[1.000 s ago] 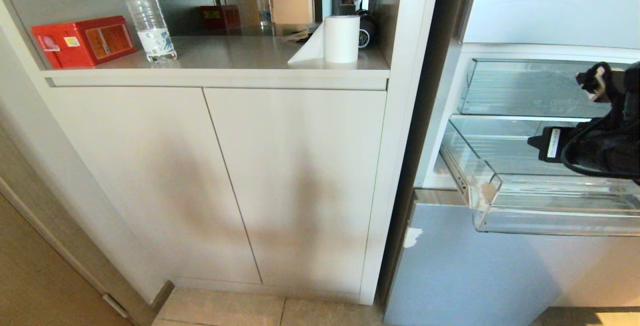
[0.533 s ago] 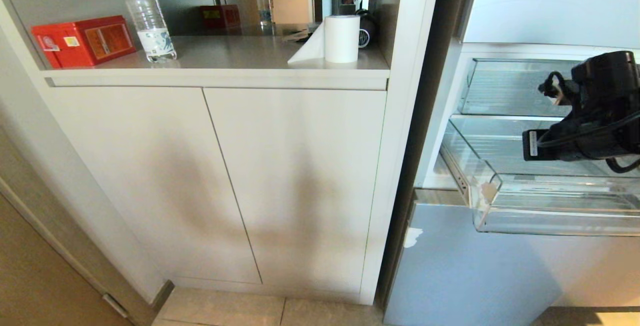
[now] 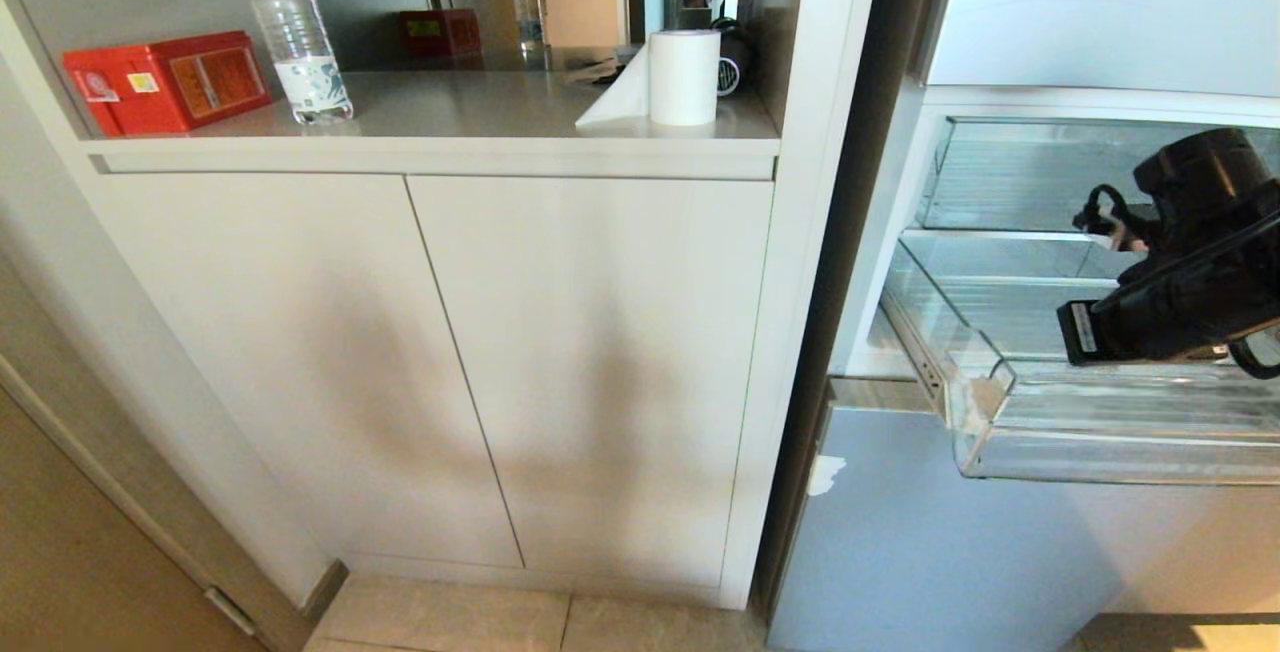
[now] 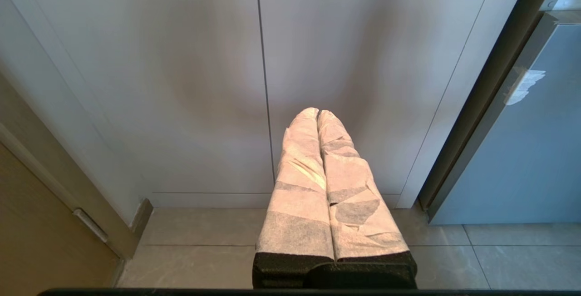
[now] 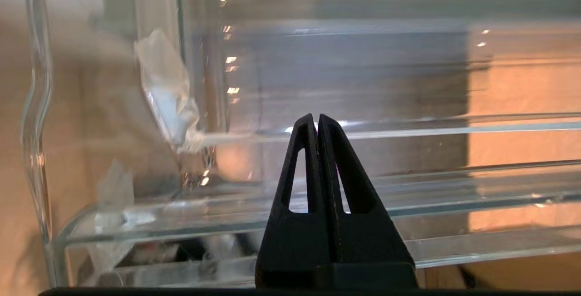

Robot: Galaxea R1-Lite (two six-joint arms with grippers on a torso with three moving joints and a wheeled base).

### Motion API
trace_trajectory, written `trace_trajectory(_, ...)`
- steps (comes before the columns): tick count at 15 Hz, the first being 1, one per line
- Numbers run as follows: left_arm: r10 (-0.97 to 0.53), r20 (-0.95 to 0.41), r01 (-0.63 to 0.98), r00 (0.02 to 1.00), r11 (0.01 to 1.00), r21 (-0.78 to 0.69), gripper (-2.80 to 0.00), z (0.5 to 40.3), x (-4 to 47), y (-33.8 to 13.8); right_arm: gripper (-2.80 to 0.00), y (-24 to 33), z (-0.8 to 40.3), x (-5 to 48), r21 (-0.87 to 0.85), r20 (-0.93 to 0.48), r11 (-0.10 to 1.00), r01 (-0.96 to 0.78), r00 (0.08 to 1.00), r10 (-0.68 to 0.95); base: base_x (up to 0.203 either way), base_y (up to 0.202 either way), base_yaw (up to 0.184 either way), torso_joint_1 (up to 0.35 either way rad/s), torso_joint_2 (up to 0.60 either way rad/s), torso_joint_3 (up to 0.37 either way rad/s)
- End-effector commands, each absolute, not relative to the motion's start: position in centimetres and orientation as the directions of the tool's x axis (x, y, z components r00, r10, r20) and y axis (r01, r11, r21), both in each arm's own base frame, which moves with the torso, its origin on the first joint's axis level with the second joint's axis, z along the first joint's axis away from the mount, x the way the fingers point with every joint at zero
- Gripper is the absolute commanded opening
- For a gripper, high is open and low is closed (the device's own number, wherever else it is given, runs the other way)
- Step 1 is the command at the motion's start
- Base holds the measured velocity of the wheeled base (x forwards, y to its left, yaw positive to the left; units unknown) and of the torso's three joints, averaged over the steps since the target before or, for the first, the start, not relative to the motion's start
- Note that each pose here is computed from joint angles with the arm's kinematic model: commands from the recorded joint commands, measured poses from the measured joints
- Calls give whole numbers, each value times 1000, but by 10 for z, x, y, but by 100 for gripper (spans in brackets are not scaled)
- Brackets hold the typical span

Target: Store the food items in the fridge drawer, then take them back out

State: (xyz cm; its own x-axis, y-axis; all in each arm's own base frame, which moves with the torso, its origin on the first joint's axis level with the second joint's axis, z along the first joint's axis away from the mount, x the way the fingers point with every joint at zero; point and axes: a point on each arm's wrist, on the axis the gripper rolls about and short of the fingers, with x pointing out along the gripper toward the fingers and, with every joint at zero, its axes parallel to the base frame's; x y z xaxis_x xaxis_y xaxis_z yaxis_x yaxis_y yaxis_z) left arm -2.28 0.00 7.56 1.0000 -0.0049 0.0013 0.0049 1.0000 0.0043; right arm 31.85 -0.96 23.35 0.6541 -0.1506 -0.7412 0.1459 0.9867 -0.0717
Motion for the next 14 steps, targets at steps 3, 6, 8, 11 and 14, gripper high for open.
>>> trace_trajectory(3, -5, 0, 5, 1000, 1000, 5, -280, 75, -23, 0, -280, -14, 253, 285, -19, -766, 993, 121, 637, -92, 0, 0, 0, 0, 0, 0)
trace_trajectory(6, -5, 0, 5, 1000, 1000, 5, -280, 75, -23, 0, -280, -16, 248, 282, -21, -786, 992, 125, 611, -93, 0, 0, 0, 0, 0, 0)
trace_trajectory(8, -5, -1, 5, 1000, 1000, 5, -280, 75, -23, 0, -280, -16, 250, 278, -12, -783, 991, 131, 616, -91, 0, 0, 0, 0, 0, 0)
trace_trajectory(11, -5, 0, 5, 1000, 1000, 5, -280, 75, -23, 0, -280, -15, 272, 264, 46, -707, 993, 110, 705, -45, 0, 0, 0, 0, 0, 0)
trace_trajectory(14, -5, -2, 5, 1000, 1000, 5, -280, 75, -23, 0, -280, -13, 301, 232, 82, -603, 990, 119, 797, -46, 0, 0, 0, 0, 0, 0)
